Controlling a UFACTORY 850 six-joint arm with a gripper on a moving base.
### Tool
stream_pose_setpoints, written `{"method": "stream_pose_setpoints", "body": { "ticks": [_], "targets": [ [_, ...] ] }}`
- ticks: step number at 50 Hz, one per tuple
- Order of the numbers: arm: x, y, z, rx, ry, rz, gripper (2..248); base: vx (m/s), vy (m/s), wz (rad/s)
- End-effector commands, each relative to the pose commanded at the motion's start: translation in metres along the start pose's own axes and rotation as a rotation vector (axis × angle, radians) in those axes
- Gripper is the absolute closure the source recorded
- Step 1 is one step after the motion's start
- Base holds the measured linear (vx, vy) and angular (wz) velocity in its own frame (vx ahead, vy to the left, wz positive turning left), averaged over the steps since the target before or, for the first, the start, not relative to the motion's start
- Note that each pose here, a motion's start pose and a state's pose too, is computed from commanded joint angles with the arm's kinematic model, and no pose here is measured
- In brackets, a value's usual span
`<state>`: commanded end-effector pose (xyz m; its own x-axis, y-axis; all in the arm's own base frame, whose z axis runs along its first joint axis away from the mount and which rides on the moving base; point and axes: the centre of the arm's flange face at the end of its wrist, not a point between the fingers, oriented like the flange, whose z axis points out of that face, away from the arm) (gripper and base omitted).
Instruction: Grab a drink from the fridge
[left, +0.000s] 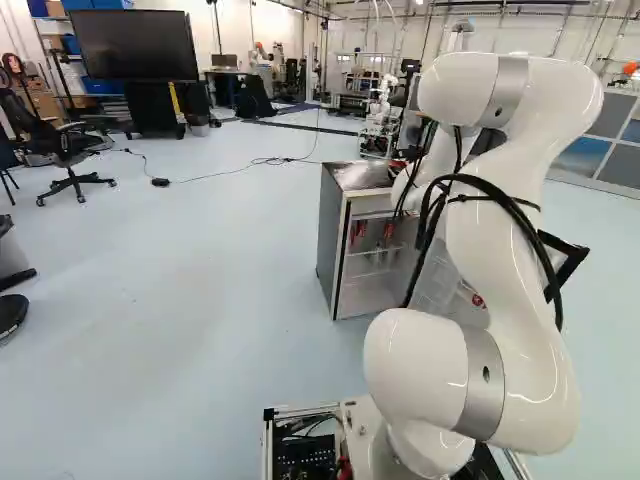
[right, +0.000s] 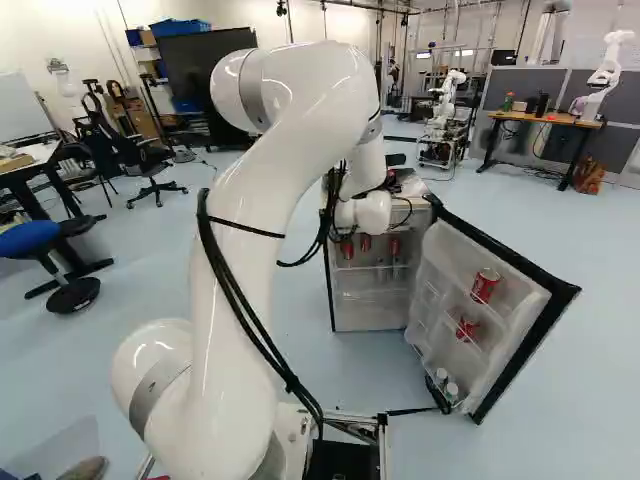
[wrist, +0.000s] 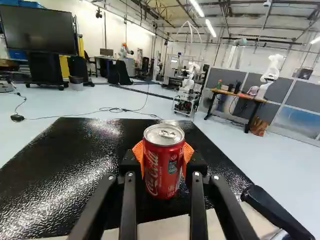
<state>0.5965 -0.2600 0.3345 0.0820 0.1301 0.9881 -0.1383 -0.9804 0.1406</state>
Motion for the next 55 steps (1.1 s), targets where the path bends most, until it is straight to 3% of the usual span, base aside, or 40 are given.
{"method": "stream_pose_setpoints", "body": {
  "ticks": [13,14,19,20,24,25,29,30,35,36,55],
  "targets": [
    [-0.001,0.000,0.002,0.000,-0.002,-0.001,153,0.000,0.000,0.000],
    [-0.001,0.000,0.002,0.000,-0.002,-0.001,125,0.000,0.000,0.000],
    [-0.001,0.000,0.002,0.000,-0.002,-0.001,125,0.000,0.000,0.000],
    [-0.001,0.000,0.002,0.000,-0.002,-0.001,91,0.000,0.000,0.000],
    [-0.001,0.000,0.002,0.000,-0.002,-0.001,91,0.000,0.000,0.000],
    [-0.001,0.000,0.002,0.000,-0.002,-0.001,56,0.000,0.000,0.000],
    [-0.001,0.000,0.002,0.000,-0.002,-0.001,56,0.000,0.000,0.000],
    [-0.001,0.000,0.002,0.000,-0.002,-0.001,20,0.000,0.000,0.000],
    [-0.001,0.000,0.002,0.000,-0.003,0.000,20,0.000,0.000,0.000],
    [-0.001,0.000,0.001,0.000,-0.003,0.000,3,0.000,0.000,0.000],
    [0.019,0.004,-0.031,-0.017,-0.006,0.001,3,0.000,0.000,0.000]
  ]
}}
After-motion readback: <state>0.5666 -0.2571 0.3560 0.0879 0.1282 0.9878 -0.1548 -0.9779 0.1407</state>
